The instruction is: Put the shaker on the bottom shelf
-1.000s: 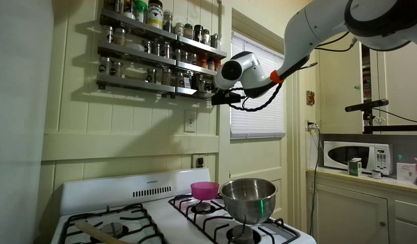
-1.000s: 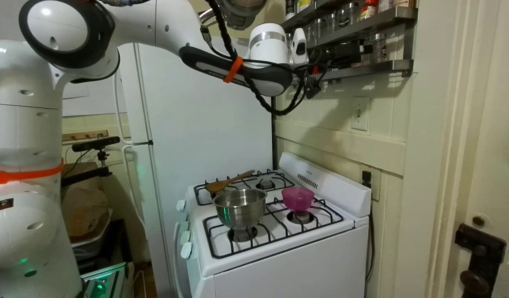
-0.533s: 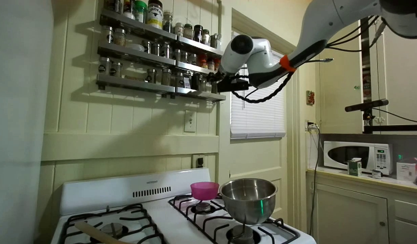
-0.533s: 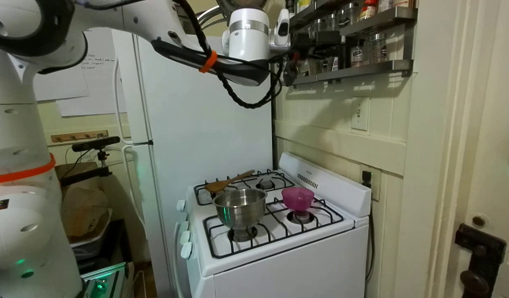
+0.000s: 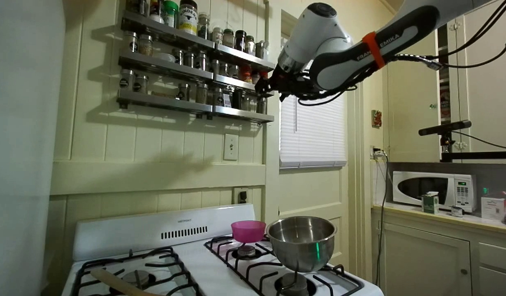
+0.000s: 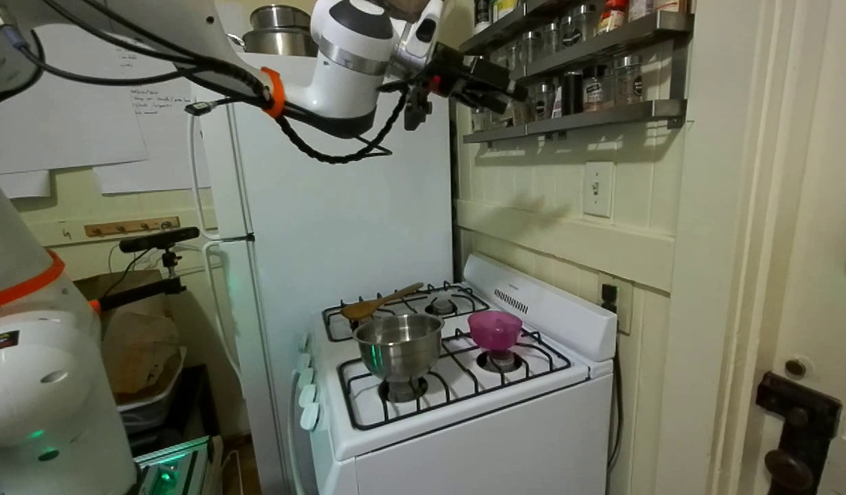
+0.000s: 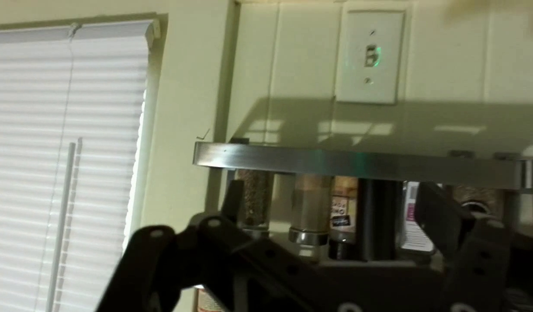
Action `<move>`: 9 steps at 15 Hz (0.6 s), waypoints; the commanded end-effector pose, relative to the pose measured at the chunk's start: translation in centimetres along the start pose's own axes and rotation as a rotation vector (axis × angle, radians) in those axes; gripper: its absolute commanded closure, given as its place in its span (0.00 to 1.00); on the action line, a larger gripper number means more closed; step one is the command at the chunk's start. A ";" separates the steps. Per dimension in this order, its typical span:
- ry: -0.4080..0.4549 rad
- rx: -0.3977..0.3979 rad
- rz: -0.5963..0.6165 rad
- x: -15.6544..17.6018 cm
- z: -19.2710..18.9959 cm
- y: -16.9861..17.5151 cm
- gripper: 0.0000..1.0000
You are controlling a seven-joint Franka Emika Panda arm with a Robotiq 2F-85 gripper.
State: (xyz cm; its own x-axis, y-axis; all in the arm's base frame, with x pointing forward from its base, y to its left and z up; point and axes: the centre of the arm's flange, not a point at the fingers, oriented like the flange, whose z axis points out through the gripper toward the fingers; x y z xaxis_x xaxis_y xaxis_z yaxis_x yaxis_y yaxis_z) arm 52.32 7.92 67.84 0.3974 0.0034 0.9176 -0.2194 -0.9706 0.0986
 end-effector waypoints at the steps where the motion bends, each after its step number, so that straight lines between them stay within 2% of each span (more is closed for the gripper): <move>1: -0.125 0.154 -0.011 0.2 -4.7 1.1 0.00; 2: -0.143 0.207 -0.023 -0.4 -6.0 1.3 0.00; 3: -0.187 0.208 -0.082 -1.4 -6.7 1.9 0.00; 4: -0.110 0.171 -0.030 -0.6 -3.8 -0.3 0.00; 6: -0.149 0.201 -0.065 -1.5 -5.2 0.1 0.00; 9: -0.157 0.212 -0.073 -2.2 -5.7 0.5 0.00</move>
State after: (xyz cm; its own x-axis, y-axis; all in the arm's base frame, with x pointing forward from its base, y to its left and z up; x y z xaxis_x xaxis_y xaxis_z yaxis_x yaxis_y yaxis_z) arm 46.28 8.78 68.08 0.5427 0.0537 0.8382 -0.0003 -0.9979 0.0641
